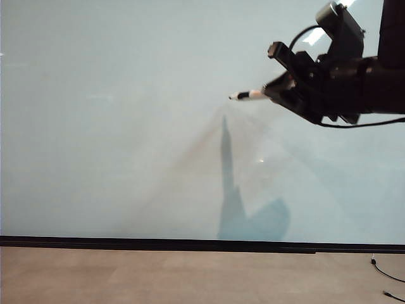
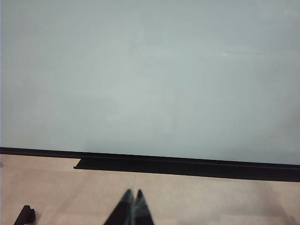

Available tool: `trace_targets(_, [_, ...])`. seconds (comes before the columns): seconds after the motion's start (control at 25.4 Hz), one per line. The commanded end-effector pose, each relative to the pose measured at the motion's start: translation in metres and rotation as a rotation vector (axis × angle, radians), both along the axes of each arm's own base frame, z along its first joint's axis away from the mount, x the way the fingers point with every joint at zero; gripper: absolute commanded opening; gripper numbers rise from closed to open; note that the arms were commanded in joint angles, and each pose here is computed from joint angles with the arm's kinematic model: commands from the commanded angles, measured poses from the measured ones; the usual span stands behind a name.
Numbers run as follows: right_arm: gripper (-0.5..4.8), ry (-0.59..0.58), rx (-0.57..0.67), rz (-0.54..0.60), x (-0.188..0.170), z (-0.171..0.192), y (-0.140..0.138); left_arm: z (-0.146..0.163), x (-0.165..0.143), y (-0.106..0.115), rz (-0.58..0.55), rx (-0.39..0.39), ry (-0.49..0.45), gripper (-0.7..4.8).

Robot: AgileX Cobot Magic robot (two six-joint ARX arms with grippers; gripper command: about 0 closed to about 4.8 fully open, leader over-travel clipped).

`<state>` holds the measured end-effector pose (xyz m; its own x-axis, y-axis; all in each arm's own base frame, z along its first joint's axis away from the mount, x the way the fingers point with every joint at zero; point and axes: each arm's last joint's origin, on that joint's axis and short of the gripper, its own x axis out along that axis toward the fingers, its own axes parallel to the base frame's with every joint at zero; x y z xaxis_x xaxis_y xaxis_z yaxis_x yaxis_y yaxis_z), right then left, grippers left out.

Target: Pick up the pen on the shelf to the right of the whiteboard and draw a cross mark.

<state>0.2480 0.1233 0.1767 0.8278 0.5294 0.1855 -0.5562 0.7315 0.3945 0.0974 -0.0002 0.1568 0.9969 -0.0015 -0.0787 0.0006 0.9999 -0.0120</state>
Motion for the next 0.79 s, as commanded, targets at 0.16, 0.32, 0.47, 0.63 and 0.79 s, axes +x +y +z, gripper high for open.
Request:
trace_targets(0.16, [-0.08,-0.073,-0.01,0.102,0.006,0.012,0.007,0.002,0.0,0.0,-0.004,0.004,-0.009,-0.04])
trace_targets(0.32, [-0.08,-0.08,-0.007,0.105,0.012,0.013,0.01,0.002,0.0,0.0,-0.004,0.004,-0.009,-0.05])
trace_targets(0.47, [-0.08,-0.067,-0.004,0.085,0.013,0.012,0.012,0.002,0.0,0.0,-0.004,0.004,-0.009,-0.05])
trace_targets(0.63, [-0.08,-0.03,-0.002,0.061,0.013,0.01,0.016,0.002,0.0,0.0,-0.004,0.004,-0.009,-0.05])
trace_targets(0.79, [-0.08,-0.01,0.01,0.066,0.011,0.009,0.021,0.002,0.0,0.0,-0.004,0.004,-0.009,-0.04])
